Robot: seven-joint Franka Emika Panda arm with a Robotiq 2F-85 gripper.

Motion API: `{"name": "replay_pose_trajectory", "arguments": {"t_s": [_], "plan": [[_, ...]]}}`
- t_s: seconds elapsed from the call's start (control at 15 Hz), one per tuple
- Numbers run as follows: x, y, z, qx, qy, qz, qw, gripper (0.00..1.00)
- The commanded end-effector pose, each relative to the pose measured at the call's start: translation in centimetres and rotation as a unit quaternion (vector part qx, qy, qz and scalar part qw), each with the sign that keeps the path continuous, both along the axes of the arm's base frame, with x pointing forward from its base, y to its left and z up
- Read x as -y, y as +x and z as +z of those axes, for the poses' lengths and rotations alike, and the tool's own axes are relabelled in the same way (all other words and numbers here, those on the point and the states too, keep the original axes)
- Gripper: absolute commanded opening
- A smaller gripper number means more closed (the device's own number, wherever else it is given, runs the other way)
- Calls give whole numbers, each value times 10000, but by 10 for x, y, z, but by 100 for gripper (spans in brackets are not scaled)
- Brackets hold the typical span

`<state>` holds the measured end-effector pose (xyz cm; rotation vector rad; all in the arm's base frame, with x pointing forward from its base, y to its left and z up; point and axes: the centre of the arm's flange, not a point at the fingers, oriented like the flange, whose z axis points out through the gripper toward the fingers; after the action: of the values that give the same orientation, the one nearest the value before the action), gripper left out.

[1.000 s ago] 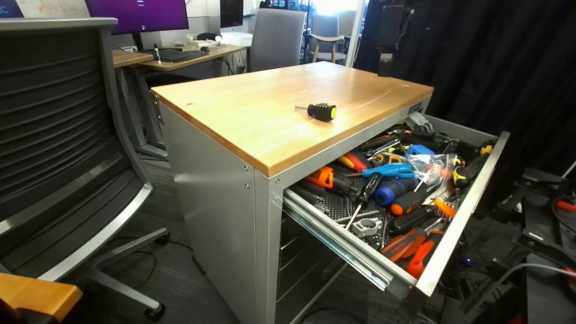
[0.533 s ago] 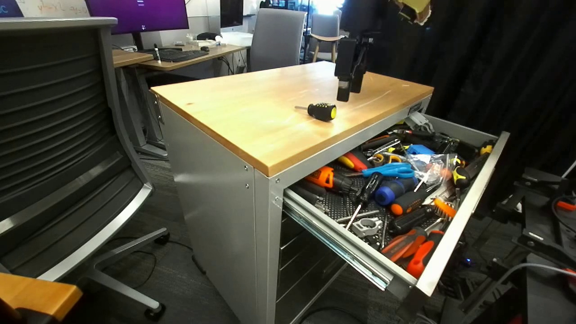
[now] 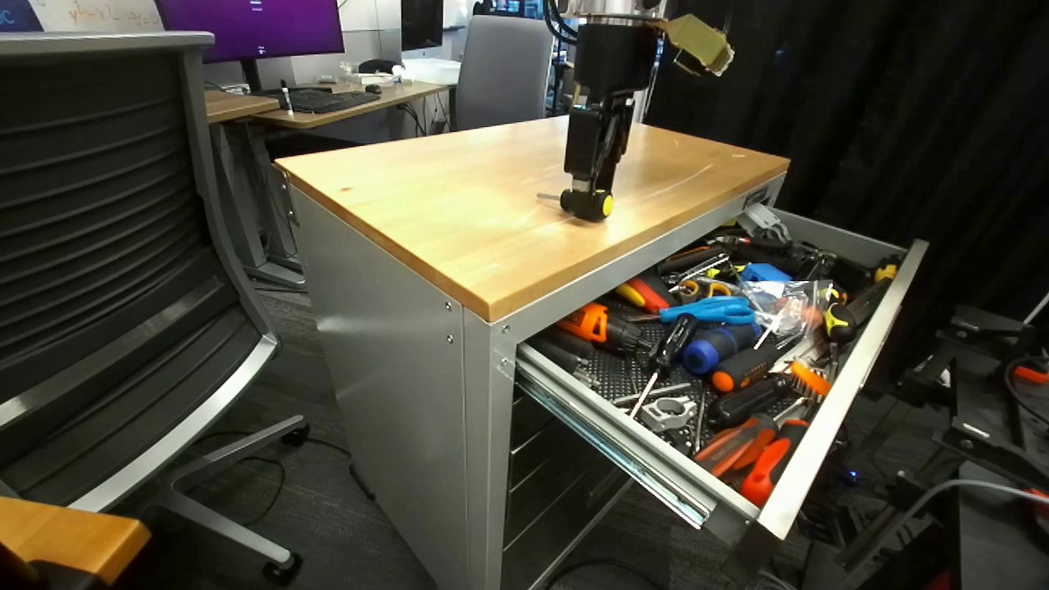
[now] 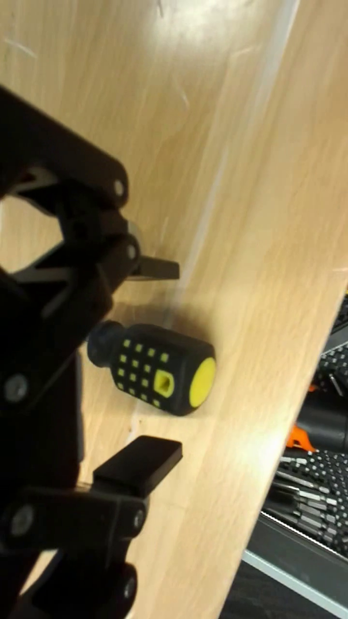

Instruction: Put the black screwdriver inside the open drawer then close the drawer

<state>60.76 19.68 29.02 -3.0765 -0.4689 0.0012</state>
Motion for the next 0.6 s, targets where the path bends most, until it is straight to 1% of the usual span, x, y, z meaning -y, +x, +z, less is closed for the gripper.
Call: {"name": "replay_pose_trajectory", "arguments": {"t_s": [0.0,0.2,0.27,0.33,0.4,0.47,0.53], "plan": [[-8,7,-3,478,-183,-94,9986,51],[-7,4,-4,618,-335,-136,9974,27],[-3,0,-2,595,-400,-148,9973,20],[3,-6,2,543,-469,-147,9973,11],[10,-11,5,525,-531,-159,9971,9],[19,-17,8,467,-598,-143,9970,10],[36,-32,15,392,-746,-132,9964,10]]}}
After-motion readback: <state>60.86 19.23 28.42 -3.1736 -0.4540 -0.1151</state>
